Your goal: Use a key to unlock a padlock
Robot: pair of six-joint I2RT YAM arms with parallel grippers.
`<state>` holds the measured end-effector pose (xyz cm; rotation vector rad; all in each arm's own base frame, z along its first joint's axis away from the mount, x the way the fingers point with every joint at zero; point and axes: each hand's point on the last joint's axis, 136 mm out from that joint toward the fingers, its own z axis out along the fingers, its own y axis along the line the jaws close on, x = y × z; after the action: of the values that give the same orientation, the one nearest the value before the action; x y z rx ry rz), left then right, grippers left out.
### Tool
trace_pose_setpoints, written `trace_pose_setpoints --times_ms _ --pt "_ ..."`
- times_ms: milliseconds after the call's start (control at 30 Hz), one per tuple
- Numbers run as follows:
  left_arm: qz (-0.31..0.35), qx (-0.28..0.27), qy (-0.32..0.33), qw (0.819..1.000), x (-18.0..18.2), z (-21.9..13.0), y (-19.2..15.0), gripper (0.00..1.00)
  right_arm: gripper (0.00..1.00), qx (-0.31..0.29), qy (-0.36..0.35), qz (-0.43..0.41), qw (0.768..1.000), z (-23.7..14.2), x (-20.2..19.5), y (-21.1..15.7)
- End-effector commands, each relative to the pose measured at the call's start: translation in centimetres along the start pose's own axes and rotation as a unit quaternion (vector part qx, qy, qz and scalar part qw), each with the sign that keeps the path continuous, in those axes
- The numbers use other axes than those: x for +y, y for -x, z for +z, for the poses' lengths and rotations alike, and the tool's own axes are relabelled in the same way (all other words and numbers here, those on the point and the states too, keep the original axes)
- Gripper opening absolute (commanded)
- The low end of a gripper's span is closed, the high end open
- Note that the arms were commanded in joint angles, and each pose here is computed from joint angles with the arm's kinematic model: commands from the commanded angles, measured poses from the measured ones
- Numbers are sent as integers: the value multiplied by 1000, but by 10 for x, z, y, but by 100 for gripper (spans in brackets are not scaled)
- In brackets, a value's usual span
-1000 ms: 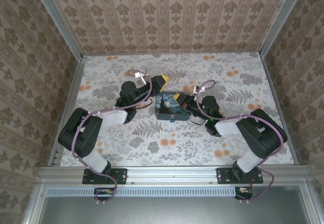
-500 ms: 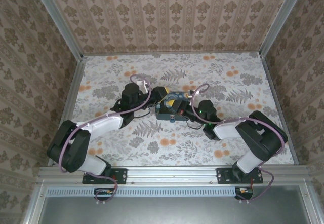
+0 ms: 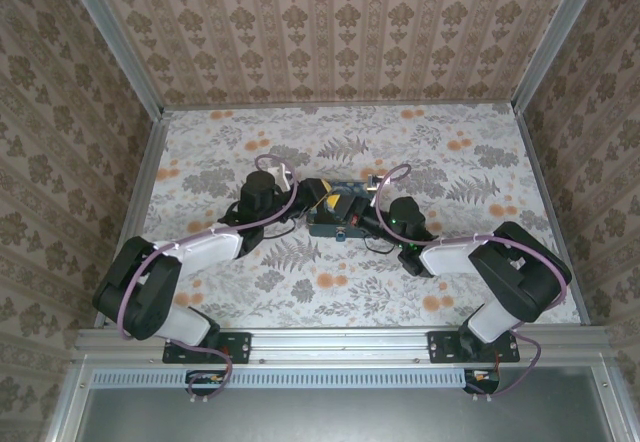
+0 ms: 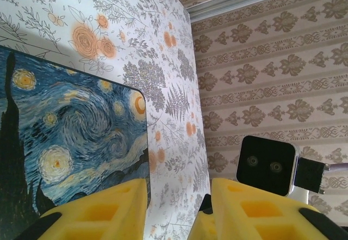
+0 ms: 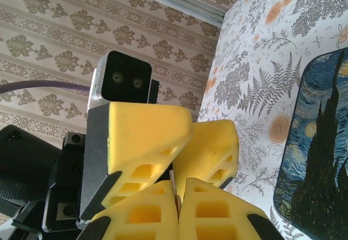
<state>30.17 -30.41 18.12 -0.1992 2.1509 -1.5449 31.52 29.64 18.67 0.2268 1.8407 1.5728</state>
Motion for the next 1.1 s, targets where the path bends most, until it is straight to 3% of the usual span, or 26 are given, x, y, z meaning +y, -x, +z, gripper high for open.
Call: trace_pose_setpoints --times_ms 0,533,800,833,900,933,1067 --pt "4 -6 -13 1000 -6 1 0 32 0 -23 39 -3 999 6 23 11" --pt "3 -5 -27 1000 -14 4 -1 16 0 -23 37 12 999 13 14 9" --pt "8 -6 -31 999 -18 5 0 0 0 -20 37 16 999 14 13 9" --pt "11 -7 -31 999 -18 5 0 0 10 -19 37 16 999 14 13 8" --pt "15 -8 -31 999 -18 6 2 0 43 -21 31 17 999 9 10 8" --pt "19 -10 -31 999 -19 6 4 0 52 -23 26 17 999 4 7 8" --pt "42 -17 -33 998 -19 0 15 0 60 -40 -14 14 999 -29 -15 10"
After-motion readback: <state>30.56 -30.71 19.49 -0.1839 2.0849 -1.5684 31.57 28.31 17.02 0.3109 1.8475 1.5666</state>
